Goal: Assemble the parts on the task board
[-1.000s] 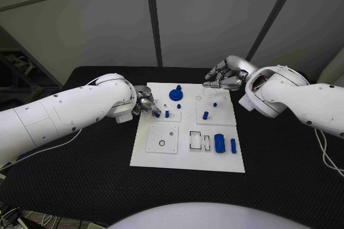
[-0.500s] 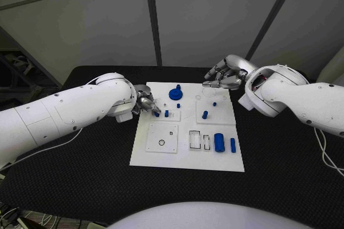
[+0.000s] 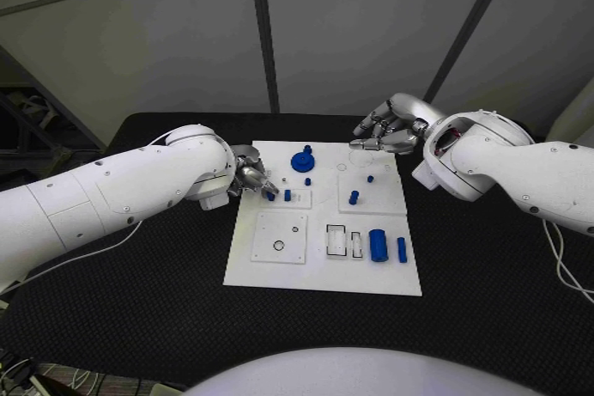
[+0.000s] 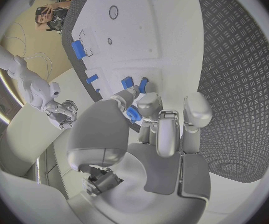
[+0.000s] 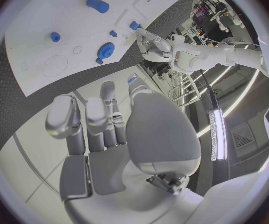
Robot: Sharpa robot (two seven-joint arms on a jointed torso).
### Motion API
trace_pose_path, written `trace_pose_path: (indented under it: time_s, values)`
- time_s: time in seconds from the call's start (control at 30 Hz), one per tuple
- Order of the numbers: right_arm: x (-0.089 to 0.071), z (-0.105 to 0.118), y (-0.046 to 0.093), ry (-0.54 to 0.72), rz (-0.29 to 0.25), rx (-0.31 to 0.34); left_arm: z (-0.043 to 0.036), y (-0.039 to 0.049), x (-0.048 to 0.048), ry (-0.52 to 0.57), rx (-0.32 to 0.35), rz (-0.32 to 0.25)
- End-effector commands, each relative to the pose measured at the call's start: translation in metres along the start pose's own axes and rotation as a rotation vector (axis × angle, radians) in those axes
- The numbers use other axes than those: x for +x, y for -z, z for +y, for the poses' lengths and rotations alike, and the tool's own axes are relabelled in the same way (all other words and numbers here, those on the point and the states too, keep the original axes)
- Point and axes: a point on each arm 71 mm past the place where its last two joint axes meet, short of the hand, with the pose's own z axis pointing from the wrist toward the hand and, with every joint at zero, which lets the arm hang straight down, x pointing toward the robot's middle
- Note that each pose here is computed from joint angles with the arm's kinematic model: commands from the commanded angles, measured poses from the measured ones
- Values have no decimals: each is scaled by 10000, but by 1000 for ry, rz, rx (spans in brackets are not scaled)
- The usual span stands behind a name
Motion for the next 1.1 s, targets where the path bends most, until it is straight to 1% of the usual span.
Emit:
trace_pose_path:
  time_s: [0.03,0.67,1.1]
  values:
    - [-4,18,2,0,4,-8,31,-12,21,-23,-25,8]
    - [-7,19,10,0,4,-8,50,-17,16,-23,-34,9]
    - [-8,17,10,0,3,-7,80,-16,-10,-8,-45,-15]
